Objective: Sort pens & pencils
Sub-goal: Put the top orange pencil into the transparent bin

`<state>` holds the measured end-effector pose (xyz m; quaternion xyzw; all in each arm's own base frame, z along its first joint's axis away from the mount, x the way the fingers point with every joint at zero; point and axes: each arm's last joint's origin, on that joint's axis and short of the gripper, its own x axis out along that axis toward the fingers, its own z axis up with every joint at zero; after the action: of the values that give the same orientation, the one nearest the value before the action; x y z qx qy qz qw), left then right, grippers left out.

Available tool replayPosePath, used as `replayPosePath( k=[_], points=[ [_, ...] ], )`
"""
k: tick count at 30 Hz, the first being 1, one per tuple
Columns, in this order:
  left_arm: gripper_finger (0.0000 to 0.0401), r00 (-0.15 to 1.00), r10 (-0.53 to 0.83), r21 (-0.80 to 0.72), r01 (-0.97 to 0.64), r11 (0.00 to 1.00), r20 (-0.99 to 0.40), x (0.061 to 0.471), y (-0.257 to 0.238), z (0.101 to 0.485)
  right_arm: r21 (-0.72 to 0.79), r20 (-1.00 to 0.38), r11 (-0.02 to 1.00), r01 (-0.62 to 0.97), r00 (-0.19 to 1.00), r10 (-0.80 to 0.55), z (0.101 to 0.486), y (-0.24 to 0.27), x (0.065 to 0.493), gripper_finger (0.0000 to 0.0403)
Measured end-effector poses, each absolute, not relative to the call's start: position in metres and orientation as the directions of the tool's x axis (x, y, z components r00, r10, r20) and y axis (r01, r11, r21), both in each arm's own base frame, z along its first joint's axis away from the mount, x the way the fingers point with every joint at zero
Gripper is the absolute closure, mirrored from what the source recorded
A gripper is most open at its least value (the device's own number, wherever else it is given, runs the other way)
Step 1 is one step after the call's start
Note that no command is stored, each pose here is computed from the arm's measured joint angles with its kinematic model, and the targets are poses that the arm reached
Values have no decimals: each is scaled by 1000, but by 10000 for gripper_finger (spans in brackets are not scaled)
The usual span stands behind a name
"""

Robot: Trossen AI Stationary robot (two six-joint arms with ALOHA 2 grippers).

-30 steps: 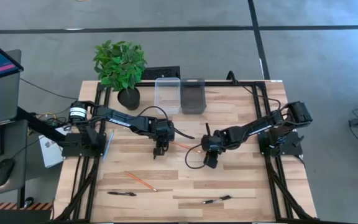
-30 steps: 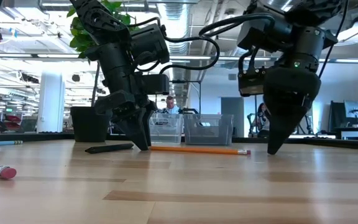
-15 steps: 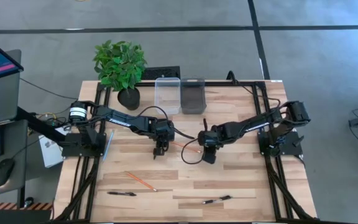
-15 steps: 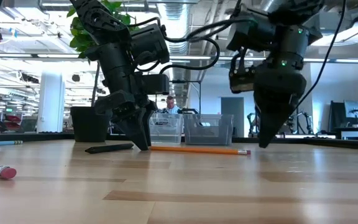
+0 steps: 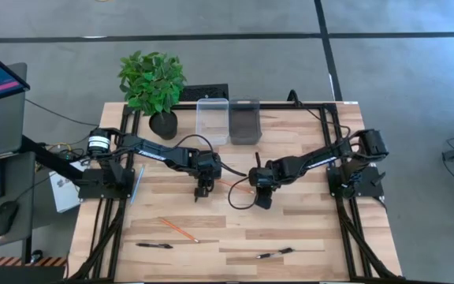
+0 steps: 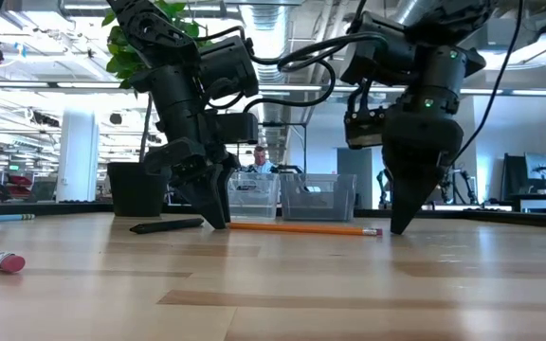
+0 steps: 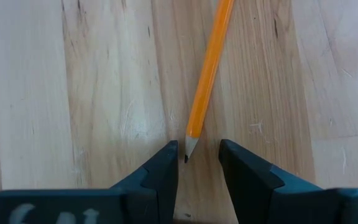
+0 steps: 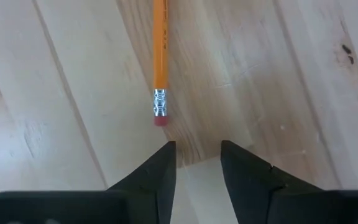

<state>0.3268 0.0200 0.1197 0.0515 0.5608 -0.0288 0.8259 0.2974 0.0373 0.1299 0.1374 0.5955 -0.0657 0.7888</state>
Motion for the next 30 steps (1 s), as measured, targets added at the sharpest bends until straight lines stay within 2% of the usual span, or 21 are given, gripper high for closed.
replayPosePath(
  k=[8, 15, 22, 30],
  points=[
    [289, 369, 10, 53, 105, 993, -930, 327, 20, 120, 158, -948, 959, 235, 308, 81, 130, 43, 300, 250],
    [289, 368, 10, 53, 105, 993, -930, 327, 20, 120, 206, -915, 961, 184, 383, 123, 132, 46, 307, 245],
    [289, 368, 11, 54, 107, 993, -930, 327, 20, 120, 159, -928, 963, 215, 367, 71, 125, 43, 309, 261],
    [289, 377, 11, 56, 109, 992, -926, 327, 20, 120, 160, -932, 960, 229, 355, 71, 118, 45, 310, 273]
  ],
)
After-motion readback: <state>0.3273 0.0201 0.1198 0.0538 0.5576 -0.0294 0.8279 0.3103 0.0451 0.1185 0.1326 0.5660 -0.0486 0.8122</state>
